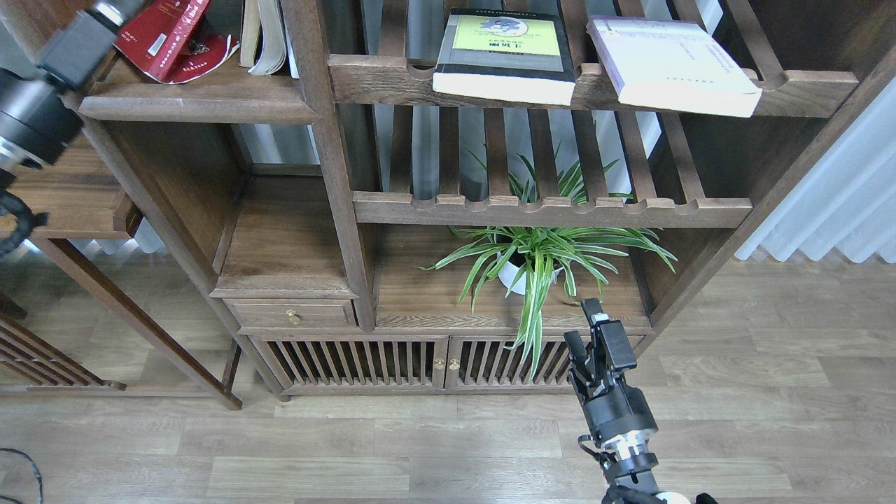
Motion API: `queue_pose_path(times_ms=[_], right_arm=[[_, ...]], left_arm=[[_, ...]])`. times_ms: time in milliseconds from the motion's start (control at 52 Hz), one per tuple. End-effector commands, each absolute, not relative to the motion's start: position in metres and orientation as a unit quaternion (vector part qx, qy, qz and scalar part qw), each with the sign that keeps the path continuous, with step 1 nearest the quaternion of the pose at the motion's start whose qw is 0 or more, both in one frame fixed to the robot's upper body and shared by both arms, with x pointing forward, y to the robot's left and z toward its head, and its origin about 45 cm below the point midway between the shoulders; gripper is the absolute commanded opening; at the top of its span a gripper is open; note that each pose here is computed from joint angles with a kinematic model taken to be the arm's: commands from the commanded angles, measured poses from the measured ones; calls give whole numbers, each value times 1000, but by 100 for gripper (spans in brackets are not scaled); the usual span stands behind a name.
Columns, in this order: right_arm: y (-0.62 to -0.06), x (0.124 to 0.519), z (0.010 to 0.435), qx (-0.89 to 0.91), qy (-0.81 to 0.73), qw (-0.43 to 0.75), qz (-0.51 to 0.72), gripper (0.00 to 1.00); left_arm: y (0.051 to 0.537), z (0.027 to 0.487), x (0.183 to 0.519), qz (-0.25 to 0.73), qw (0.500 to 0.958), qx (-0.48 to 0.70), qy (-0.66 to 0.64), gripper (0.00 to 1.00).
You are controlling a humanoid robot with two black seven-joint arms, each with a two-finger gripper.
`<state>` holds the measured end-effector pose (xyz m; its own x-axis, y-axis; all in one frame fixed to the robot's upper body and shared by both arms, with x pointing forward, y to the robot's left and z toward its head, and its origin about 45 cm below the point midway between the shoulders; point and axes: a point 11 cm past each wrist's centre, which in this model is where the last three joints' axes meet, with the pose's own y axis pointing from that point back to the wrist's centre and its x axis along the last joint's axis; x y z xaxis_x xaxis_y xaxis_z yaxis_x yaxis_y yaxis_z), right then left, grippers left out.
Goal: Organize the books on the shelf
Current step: 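Reach the right gripper up and grasp the white book on the top shelf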
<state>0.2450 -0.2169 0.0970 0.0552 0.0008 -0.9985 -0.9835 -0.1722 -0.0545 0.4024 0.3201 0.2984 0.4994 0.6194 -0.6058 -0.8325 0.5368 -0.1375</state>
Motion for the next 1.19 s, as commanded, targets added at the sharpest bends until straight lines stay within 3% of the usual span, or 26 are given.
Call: queue_pose_path(times_ms=[0,308,577,1059,1174], right_arm=[[-218,258,122,-569,421,493,506,99],[-251,270,186,-617,390,525,438,99],[-259,277,208,-648,378,517,412,99],[-249,328,266,-688,349,516,372,99],[-250,334,263,-684,363,509,377,99]], left_arm=[[317,258,386,439,828,-191,293,100],[315,211,364,448,814,-151,337,100],[319,200,356,455,808,-139,347,100],[319,193,352,456,807,-130,352,100],[320,192,352,457,807,-127,352,100]])
